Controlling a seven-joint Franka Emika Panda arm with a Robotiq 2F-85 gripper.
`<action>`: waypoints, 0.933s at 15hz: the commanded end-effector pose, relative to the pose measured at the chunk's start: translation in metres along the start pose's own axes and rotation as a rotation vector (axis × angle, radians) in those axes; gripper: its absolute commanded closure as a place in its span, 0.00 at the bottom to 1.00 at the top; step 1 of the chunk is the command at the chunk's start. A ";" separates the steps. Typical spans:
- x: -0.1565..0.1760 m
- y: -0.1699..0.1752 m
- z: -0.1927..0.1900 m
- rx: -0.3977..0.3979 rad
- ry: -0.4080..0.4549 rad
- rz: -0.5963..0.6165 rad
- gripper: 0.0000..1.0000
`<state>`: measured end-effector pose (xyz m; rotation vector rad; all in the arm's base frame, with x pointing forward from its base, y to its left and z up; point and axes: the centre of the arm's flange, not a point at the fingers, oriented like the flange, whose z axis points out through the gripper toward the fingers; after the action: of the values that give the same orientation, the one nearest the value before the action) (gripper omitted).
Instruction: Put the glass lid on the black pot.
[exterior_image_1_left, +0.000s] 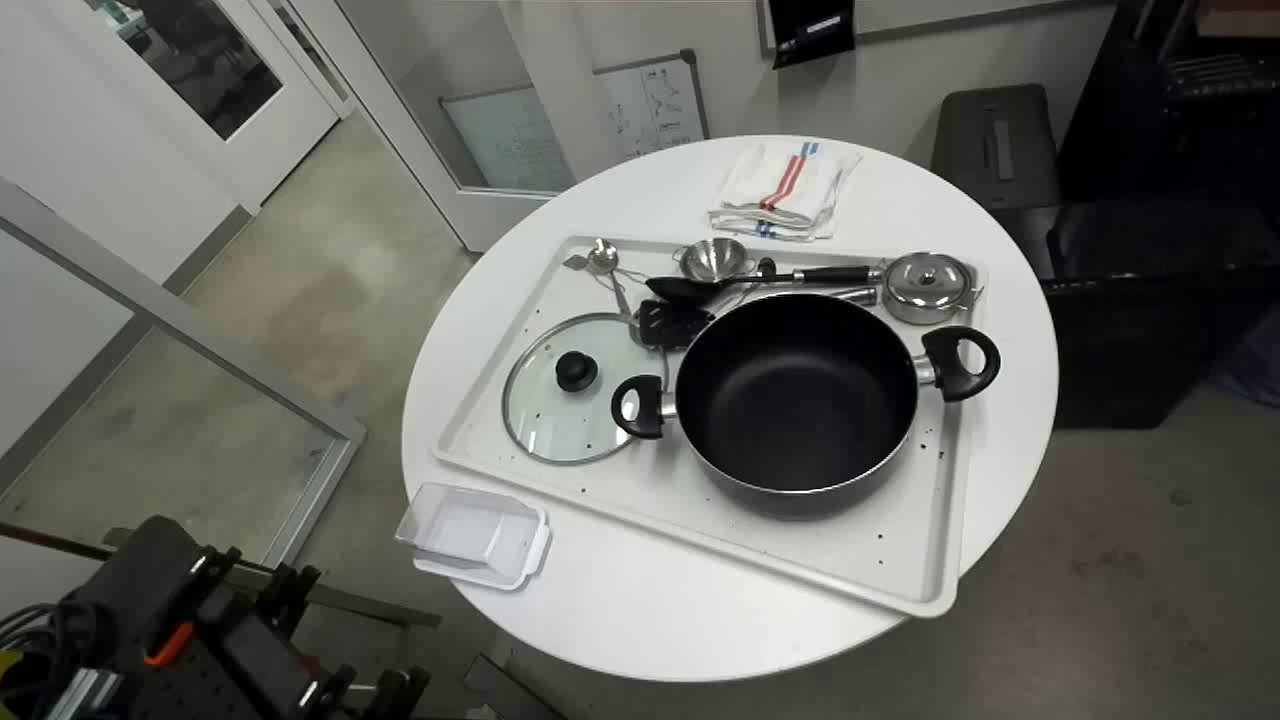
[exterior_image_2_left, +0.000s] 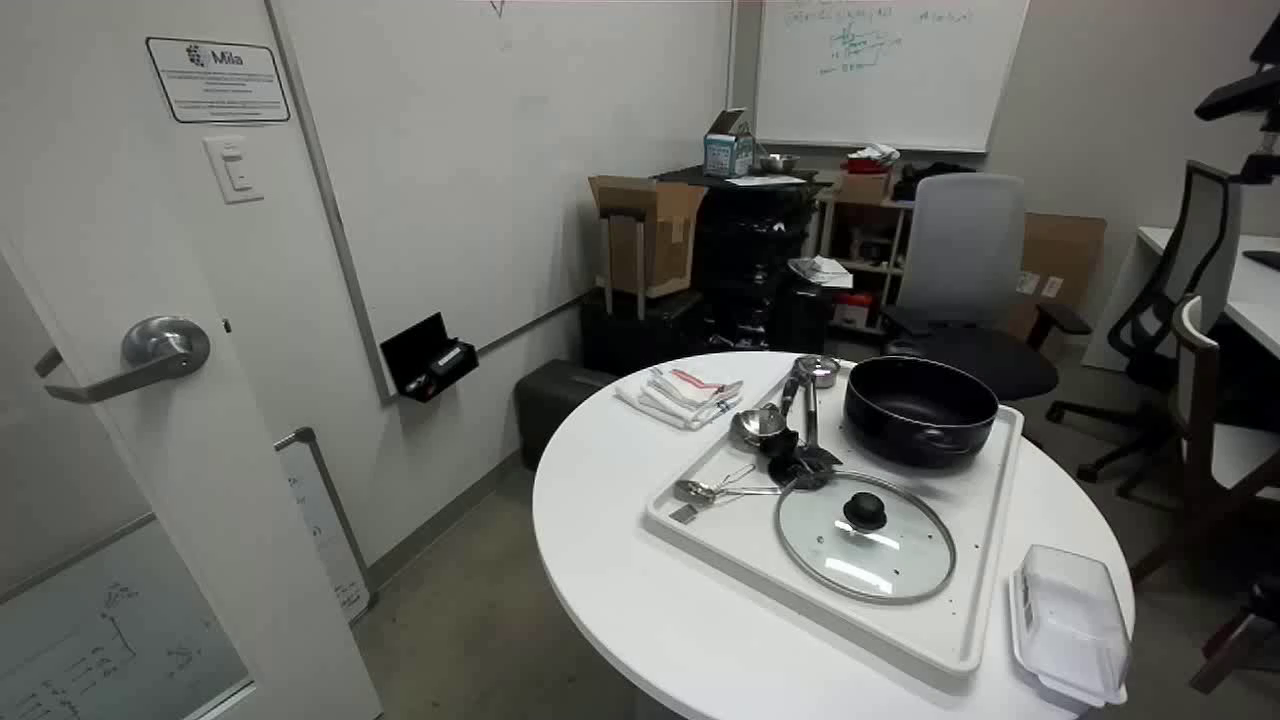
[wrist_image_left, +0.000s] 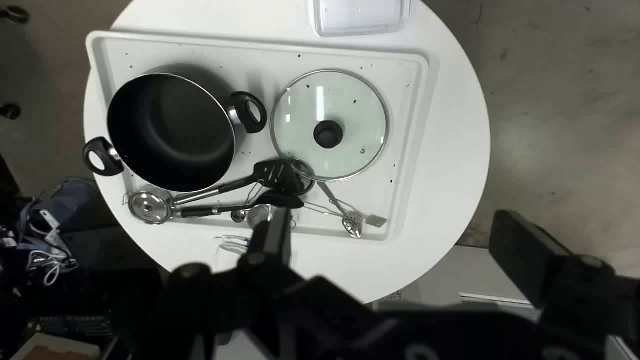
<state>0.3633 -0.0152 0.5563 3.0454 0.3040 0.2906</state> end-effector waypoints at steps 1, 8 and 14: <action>0.000 0.000 0.000 0.000 0.001 0.000 0.00; 0.000 0.000 0.000 0.000 0.001 0.000 0.00; 0.003 0.001 0.002 0.005 -0.003 0.001 0.00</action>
<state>0.3633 -0.0152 0.5565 3.0453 0.3040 0.2912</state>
